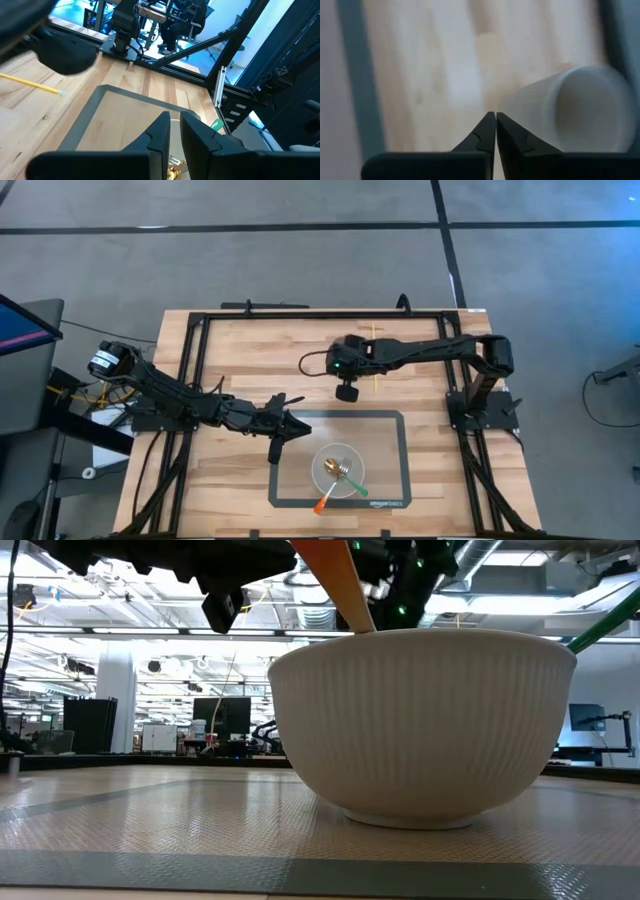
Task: Pick & Place Utensil
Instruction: Put the gray cup to the top right of the gray bowl on the brown mat, then put the yellow straw into the gray cup on the brown mat
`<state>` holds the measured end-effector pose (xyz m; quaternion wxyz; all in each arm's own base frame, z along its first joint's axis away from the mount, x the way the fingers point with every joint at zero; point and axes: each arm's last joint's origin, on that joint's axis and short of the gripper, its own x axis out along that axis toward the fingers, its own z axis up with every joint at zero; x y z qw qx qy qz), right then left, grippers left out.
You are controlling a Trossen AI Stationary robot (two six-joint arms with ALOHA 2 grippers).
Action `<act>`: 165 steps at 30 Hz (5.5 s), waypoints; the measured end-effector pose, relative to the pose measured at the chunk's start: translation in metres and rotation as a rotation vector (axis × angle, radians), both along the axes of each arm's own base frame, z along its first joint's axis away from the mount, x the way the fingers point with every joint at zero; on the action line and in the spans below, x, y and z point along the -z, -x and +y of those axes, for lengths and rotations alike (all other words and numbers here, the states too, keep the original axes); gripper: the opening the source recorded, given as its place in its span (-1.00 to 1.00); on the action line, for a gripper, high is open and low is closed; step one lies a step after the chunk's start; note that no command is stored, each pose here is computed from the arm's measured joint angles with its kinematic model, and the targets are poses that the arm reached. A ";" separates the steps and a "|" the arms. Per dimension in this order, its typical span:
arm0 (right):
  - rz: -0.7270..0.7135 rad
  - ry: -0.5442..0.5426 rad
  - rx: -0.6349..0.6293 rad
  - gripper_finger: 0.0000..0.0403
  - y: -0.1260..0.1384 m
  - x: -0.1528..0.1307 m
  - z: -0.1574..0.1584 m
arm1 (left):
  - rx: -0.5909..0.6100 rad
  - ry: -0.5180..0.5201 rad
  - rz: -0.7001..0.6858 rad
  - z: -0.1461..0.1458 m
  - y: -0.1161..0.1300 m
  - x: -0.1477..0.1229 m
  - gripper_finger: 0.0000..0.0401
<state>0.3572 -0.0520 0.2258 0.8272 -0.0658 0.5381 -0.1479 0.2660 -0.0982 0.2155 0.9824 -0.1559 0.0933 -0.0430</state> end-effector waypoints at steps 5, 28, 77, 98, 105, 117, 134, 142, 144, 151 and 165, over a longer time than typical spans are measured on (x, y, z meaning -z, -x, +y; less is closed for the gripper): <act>-0.014 0.182 0.001 -0.87 -0.008 -0.027 0.003 | 0.000 0.000 0.000 0.000 0.000 0.000 -0.78; 0.129 -0.034 0.187 -0.54 -0.010 0.019 -0.042 | 0.003 0.009 0.008 0.000 0.000 0.001 -0.78; 0.282 -0.281 0.289 -0.82 0.063 0.013 0.177 | -0.001 0.033 0.005 -0.001 0.000 0.000 -0.78; 0.194 -0.399 0.292 -0.68 0.083 -0.031 0.167 | -0.001 0.034 0.004 -0.001 0.000 0.000 -0.78; 0.054 -0.404 0.297 -0.68 0.099 -0.061 0.157 | -0.001 0.034 0.004 -0.001 0.000 0.000 -0.78; -0.147 -0.051 0.462 -0.68 0.102 -0.086 0.080 | -0.001 0.034 0.003 -0.001 0.000 0.000 -0.78; -0.100 -0.304 0.815 -0.69 0.084 0.012 -0.085 | -0.003 0.037 0.002 0.000 0.000 0.000 -0.78; -0.137 -0.323 0.920 -0.69 0.070 0.052 -0.118 | -0.004 0.034 0.002 0.000 0.000 0.000 -0.78; -0.114 -0.346 0.950 -0.69 0.072 0.060 -0.124 | -0.004 0.034 0.003 0.000 0.000 0.000 -0.78; -0.100 -0.346 0.986 -0.69 0.073 0.071 -0.133 | -0.004 0.033 0.004 0.000 0.000 0.000 -0.78; -0.110 -0.283 1.079 -0.69 0.080 0.071 -0.141 | -0.004 0.033 0.004 0.000 0.000 0.000 -0.78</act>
